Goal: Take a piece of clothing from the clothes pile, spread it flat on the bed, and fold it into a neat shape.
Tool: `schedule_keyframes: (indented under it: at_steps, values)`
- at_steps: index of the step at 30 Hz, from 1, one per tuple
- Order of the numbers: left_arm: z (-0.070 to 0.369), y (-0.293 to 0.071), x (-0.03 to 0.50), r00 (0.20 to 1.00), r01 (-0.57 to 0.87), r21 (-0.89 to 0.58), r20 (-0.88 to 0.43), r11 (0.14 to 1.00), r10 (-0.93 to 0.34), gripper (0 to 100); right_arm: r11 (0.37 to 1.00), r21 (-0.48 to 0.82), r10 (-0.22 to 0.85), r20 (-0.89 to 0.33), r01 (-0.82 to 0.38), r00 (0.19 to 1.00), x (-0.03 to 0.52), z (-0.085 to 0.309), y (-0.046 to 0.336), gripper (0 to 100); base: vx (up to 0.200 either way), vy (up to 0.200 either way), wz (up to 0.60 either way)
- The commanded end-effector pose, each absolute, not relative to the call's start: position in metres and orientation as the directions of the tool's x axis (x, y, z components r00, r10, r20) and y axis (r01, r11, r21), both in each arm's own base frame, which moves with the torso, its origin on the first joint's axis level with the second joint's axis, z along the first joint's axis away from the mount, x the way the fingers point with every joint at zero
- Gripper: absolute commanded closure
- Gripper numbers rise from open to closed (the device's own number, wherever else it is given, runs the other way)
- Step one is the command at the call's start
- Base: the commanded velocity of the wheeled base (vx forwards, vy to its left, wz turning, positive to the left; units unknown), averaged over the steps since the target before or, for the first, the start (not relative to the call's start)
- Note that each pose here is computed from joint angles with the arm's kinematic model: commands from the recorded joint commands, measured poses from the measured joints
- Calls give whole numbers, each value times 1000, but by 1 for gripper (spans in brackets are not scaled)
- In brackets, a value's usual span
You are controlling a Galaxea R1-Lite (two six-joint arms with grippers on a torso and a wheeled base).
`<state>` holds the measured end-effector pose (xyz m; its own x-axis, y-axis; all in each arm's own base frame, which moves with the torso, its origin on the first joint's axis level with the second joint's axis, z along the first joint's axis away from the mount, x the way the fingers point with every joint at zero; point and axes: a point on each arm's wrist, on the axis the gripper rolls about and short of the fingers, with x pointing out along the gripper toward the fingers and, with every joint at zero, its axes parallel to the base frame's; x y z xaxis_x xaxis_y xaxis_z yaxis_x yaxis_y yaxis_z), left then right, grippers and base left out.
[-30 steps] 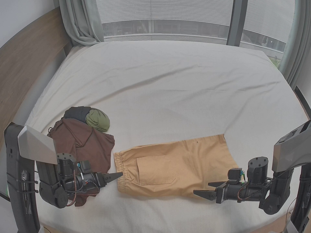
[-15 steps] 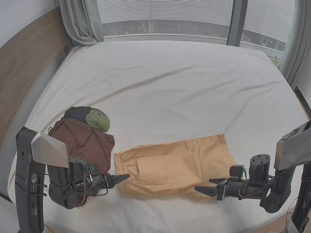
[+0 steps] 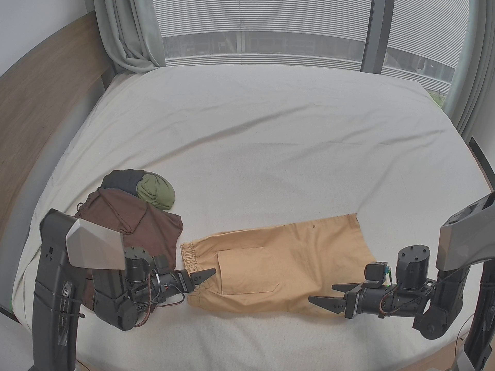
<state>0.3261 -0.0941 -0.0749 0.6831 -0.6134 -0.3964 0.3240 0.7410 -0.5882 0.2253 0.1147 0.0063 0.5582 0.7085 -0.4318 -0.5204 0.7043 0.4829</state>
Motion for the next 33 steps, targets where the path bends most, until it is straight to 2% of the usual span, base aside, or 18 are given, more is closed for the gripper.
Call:
schedule_keyframes:
  at_steps: [1, 17, 18, 28, 33]
  values:
    - [-81, -101, 330, 677, 326, -598, -393, 732, -622, 0, 704, 483, 709, -432, -520, 558, 225, 6, 115, 0, 0, 0, 0]
    - [-80, -113, 343, 683, 341, -629, -345, 699, -644, 0, 704, 484, 709, -435, -519, 555, 226, 5, 115, 0, 0, 0, 0]
    - [-80, -113, 343, 683, 337, -633, -345, 697, -644, 100, 704, 484, 709, -435, -519, 555, 226, 5, 115, 0, 0, 0, 0]
    - [-72, -108, 337, 682, 294, -674, -349, 678, -643, 100, 719, 480, 692, -428, -503, 581, 235, 2, 113, 0, 0, 0, 0]
    - [-50, -105, 328, 682, 285, -700, -333, 655, -652, 100, 728, 482, 683, -438, -489, 585, 239, -4, 111, 0, 0, 0, 0]
